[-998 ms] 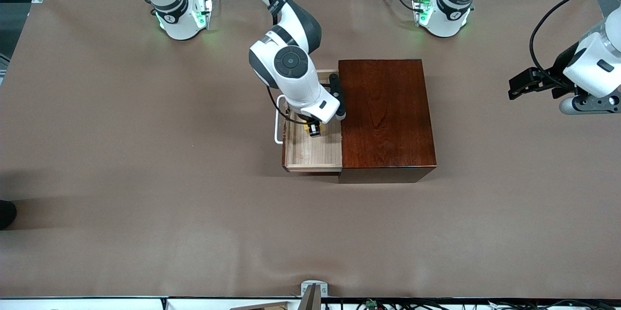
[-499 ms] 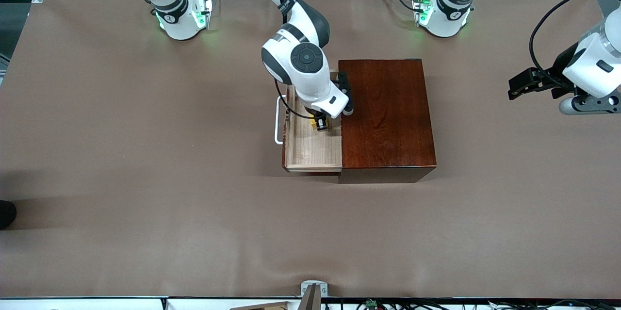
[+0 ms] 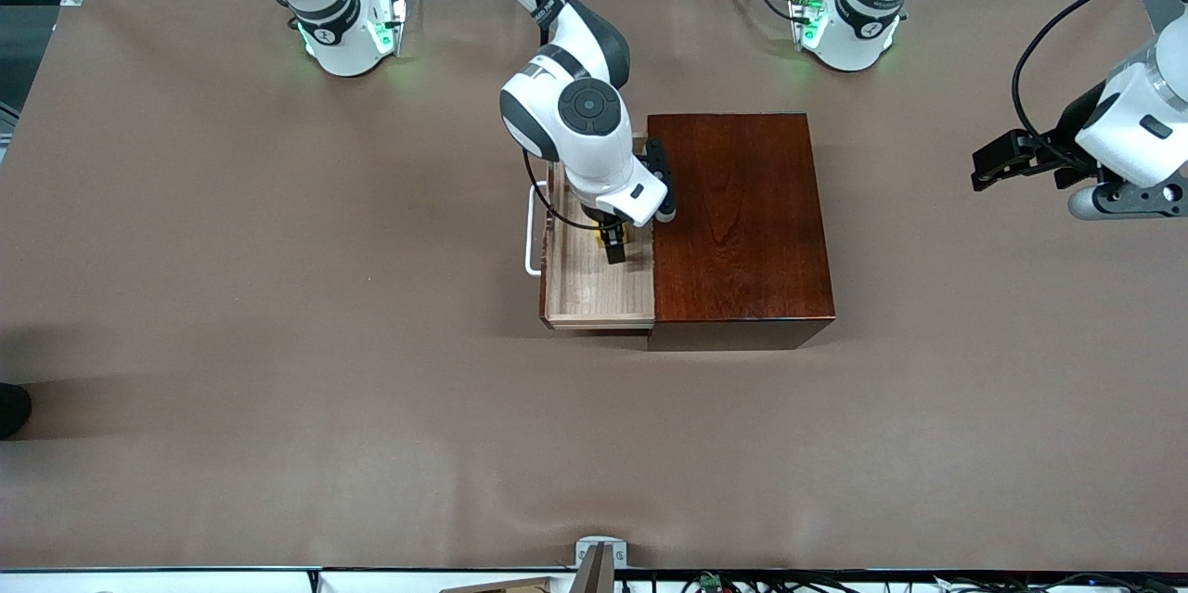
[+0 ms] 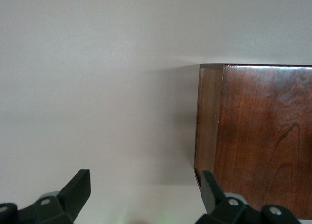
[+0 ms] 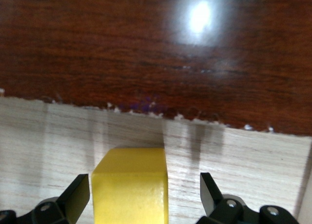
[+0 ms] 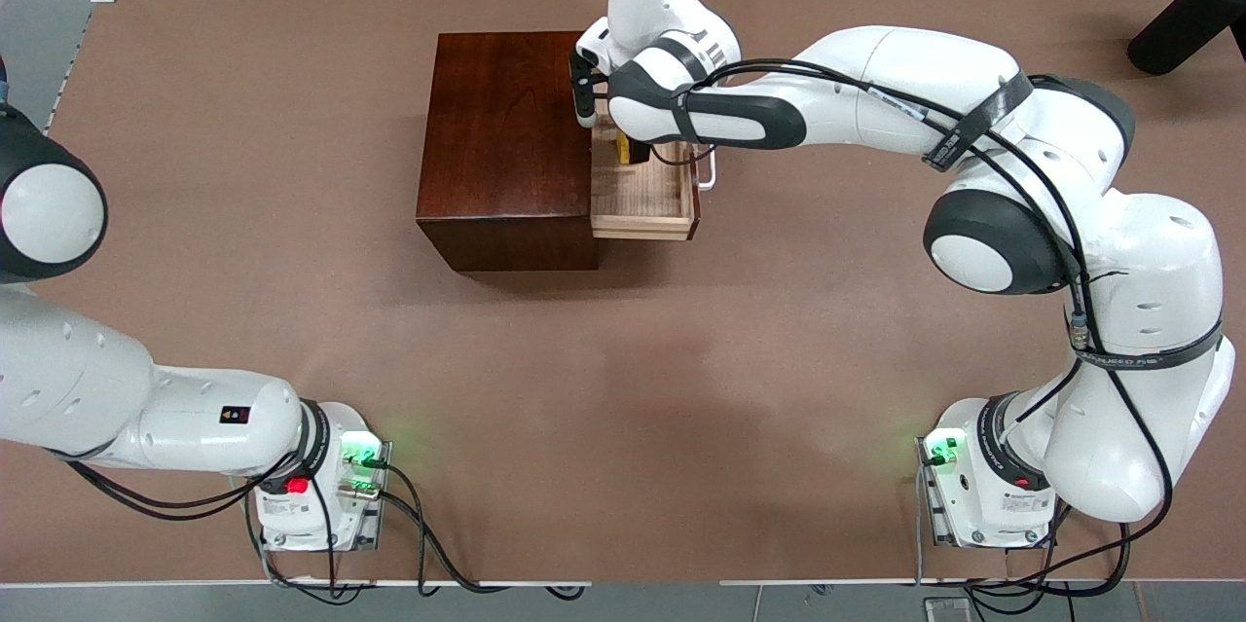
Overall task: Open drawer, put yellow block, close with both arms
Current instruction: 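Open the right gripper and lift it away from the drawer, then move the left gripper above the drawer front while the right gripper retracts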
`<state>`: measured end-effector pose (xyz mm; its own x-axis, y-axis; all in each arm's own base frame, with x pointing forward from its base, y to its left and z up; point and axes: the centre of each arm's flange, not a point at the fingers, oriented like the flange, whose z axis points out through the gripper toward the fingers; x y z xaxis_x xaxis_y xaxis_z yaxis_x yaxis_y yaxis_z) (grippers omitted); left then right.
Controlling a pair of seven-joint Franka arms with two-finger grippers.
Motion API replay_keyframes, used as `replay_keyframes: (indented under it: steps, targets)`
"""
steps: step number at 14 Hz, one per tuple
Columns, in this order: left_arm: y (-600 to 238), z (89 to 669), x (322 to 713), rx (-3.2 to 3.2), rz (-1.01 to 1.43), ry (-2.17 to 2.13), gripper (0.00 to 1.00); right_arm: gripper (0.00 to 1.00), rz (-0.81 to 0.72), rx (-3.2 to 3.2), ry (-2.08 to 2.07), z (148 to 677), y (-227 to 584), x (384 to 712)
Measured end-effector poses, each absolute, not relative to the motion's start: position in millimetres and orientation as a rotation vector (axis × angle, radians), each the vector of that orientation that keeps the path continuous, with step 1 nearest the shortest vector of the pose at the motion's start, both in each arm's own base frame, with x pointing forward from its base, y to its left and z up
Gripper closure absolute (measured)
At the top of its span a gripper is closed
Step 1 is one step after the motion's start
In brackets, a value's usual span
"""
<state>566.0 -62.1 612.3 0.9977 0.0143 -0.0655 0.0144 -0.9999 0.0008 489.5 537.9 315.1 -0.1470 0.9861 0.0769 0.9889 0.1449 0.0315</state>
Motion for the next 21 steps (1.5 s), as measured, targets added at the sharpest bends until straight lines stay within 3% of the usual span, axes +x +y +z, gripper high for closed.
replay_keyframes:
  steps: [3, 8, 16, 21]
  targets:
    - [-62, 612, 566, 3.139, -0.103, 0.022, 0.0, 0.0, -0.15, -2.03, -2.348, 345, 537, 492]
    - [-63, 612, 566, 3.139, -0.104, 0.021, 0.0, 0.0, -0.085, -2.068, -2.322, 398, 509, 496]
    - [-101, 620, 564, 3.132, -0.055, -0.09, 0.0, 0.0, -0.07, -2.393, -1.995, 474, 327, 600]
    - [-157, 625, 563, 3.108, 0.005, -0.238, 0.0, 0.0, -0.045, -2.591, -1.725, 492, 225, 634]
